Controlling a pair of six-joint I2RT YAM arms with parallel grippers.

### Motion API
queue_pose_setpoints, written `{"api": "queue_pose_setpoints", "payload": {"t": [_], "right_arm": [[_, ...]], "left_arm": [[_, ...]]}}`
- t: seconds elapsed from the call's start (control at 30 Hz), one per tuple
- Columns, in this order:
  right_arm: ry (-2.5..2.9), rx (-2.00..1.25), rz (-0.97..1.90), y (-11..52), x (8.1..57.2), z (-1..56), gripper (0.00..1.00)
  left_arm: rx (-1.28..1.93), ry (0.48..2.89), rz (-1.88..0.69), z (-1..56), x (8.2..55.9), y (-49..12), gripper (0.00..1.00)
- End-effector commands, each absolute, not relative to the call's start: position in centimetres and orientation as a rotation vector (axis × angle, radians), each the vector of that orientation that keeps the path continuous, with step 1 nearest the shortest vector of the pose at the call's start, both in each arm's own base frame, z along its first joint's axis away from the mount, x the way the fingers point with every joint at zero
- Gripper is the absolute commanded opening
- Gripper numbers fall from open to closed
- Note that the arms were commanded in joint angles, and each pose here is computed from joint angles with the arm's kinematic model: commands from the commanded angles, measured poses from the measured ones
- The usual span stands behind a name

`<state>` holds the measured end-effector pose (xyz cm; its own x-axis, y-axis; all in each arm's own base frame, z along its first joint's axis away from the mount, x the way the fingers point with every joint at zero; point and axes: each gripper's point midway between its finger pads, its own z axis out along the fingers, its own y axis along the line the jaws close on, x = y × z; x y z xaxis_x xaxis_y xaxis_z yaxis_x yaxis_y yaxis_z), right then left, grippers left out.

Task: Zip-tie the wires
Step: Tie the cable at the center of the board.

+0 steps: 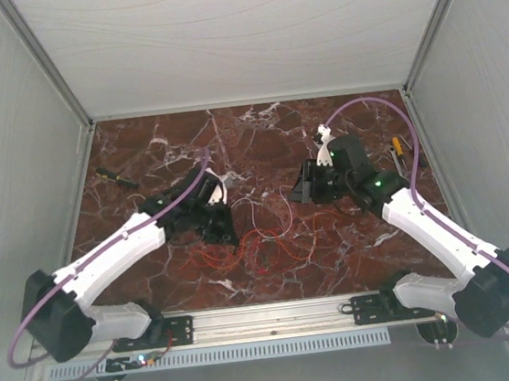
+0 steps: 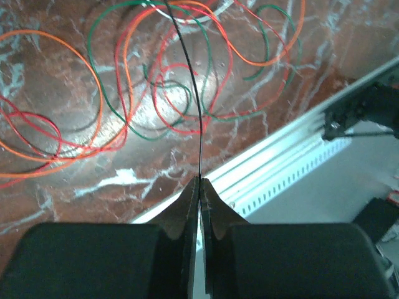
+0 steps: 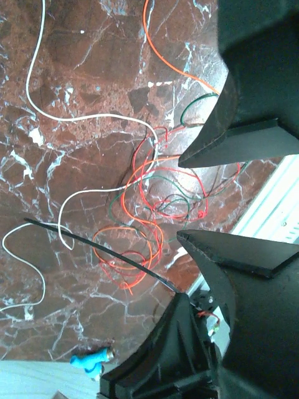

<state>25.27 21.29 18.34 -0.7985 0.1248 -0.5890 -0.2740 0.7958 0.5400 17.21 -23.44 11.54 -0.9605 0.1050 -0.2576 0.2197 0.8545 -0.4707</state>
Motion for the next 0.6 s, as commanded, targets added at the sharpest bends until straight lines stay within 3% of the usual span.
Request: {"api": "queue_pose_setpoints", "payload": {"t": [0.0, 0.33, 0.57], "right_arm": [[2.400, -0.050, 0.897, 21.4, 24.0, 20.1, 0.42], [2.561, 0.209, 1.054, 21.7, 20.1, 22.1, 0.43], [2.631, 0.542, 1.166, 22.3, 17.4, 23.6, 0.46]], "left_arm": [[0.286, 2.796, -0.870, 14.5, 14.8, -23.0, 0.00], [0.520, 2.882, -1.052, 16.4, 9.3, -21.8, 0.00], [0.554, 2.778, -0.949, 17.7, 10.4, -21.2, 0.00]]}}
